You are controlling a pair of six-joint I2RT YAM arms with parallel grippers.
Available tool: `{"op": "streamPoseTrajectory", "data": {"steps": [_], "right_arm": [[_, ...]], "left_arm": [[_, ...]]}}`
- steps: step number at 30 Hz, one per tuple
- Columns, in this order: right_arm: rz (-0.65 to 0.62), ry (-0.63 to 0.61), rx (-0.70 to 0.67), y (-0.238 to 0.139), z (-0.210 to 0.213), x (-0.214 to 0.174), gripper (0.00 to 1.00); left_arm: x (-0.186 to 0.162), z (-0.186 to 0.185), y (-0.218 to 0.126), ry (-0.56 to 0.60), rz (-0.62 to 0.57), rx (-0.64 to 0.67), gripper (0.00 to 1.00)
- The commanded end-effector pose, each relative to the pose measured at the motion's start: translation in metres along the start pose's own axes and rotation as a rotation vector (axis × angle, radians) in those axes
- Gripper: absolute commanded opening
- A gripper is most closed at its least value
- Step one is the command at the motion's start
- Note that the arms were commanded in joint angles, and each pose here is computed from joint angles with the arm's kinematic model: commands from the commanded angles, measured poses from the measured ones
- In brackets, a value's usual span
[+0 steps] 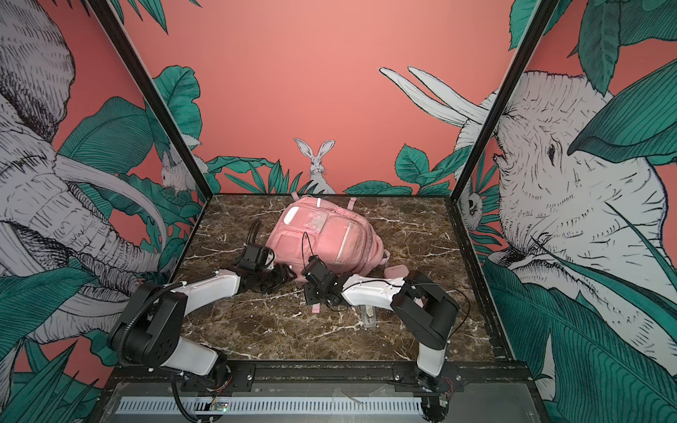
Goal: Pack the student bag
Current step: 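Move both grippers down to the backpack's zipper edge nearest the robot, then grasp the pink zipper pull with the right gripper while the left holds the bag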
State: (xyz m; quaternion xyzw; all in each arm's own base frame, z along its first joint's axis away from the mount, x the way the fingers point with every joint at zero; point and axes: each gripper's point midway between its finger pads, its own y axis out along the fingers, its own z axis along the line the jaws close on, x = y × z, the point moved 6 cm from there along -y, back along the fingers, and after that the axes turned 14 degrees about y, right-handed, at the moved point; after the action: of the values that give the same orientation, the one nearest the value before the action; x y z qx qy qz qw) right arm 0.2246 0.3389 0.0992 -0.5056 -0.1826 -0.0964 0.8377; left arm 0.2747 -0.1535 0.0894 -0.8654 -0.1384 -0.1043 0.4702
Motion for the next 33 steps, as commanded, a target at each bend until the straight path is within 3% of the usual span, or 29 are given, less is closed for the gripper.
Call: {"op": "streamPoseTrajectory", "data": {"steps": [1, 3, 8, 13, 27, 33], "right_arm": [[-0.028, -0.001, -0.005, 0.003, 0.005, 0.005, 0.47], [-0.03, -0.001, -0.012, 0.004, 0.004, 0.005, 0.47], [-0.038, -0.004, -0.04, 0.005, -0.001, 0.006, 0.5], [-0.036, -0.006, -0.054, 0.01, -0.001, 0.012, 0.54], [-0.085, -0.017, -0.19, 0.021, -0.002, 0.047, 0.53], [-0.112, -0.051, -0.238, 0.021, -0.006, 0.051, 0.41]], "left_arm": [[0.017, -0.007, 0.0, 0.019, -0.039, -0.022, 0.57], [0.018, -0.007, 0.002, 0.022, -0.035, -0.027, 0.5], [0.025, -0.016, -0.004, 0.052, -0.058, -0.062, 0.17], [0.035, -0.032, -0.02, 0.097, -0.098, -0.107, 0.01], [0.036, -0.043, -0.035, 0.116, -0.113, -0.141, 0.0], [0.037, -0.044, -0.037, 0.119, -0.117, -0.143, 0.0]]}}
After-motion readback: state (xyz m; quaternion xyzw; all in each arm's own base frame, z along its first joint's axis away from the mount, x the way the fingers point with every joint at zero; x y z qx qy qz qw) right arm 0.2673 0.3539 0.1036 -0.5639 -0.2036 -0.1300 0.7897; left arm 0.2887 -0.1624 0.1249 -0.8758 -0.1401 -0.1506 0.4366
